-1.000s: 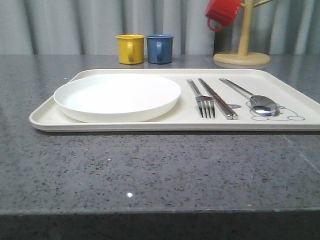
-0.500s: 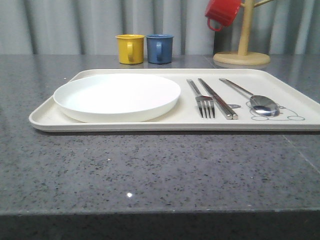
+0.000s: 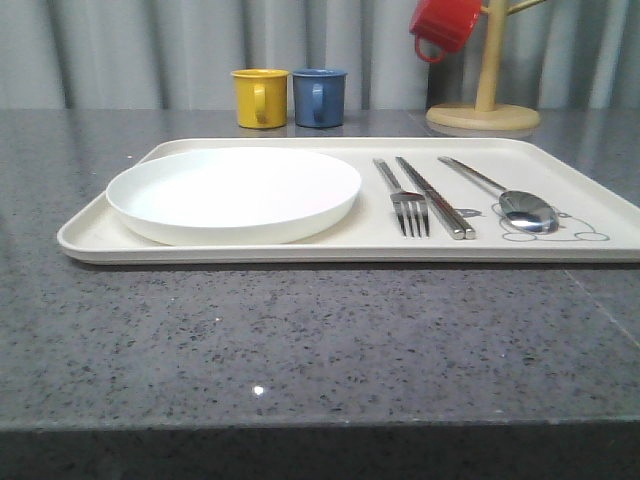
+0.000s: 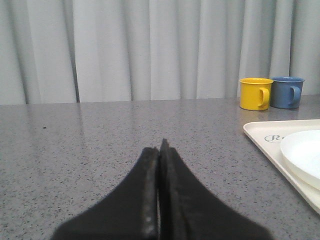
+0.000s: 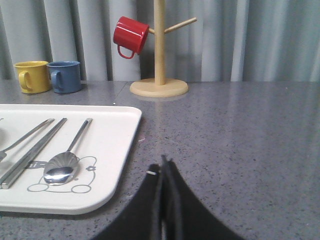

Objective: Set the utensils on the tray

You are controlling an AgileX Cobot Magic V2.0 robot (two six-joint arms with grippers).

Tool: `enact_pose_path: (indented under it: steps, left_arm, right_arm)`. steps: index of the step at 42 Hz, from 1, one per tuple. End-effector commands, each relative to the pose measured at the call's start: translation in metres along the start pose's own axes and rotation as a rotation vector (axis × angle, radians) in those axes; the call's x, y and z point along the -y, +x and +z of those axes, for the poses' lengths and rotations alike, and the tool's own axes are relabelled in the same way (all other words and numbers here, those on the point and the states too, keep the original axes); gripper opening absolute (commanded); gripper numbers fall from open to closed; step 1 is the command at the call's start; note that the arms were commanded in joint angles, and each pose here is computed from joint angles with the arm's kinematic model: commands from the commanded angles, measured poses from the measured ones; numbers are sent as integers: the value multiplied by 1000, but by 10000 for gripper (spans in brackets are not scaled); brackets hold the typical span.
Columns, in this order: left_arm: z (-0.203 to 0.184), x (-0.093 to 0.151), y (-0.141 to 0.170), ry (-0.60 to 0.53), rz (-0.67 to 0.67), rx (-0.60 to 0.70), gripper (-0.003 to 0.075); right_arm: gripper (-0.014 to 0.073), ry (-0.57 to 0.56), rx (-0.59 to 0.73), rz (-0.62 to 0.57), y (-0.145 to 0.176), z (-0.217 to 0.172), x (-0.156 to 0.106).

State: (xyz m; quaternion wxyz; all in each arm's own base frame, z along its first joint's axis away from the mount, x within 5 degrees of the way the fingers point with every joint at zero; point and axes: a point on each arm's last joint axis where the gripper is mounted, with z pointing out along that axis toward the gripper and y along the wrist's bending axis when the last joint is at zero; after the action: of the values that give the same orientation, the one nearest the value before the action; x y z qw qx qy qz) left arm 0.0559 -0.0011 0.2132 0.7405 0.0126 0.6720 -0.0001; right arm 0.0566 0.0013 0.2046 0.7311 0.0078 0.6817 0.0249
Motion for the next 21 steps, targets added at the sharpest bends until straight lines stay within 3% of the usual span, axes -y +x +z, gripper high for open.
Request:
enact_pose_path:
  steps: [1,21]
  left_arm:
    - [-2,0,-5,2,-13,93,-20]
    - [-2,0,-5,2,-13,93,-20]
  right_arm:
    - [-67,4,103,-14,-9,-2,0]
    - [-67,36,100,-19,-9,-2,2]
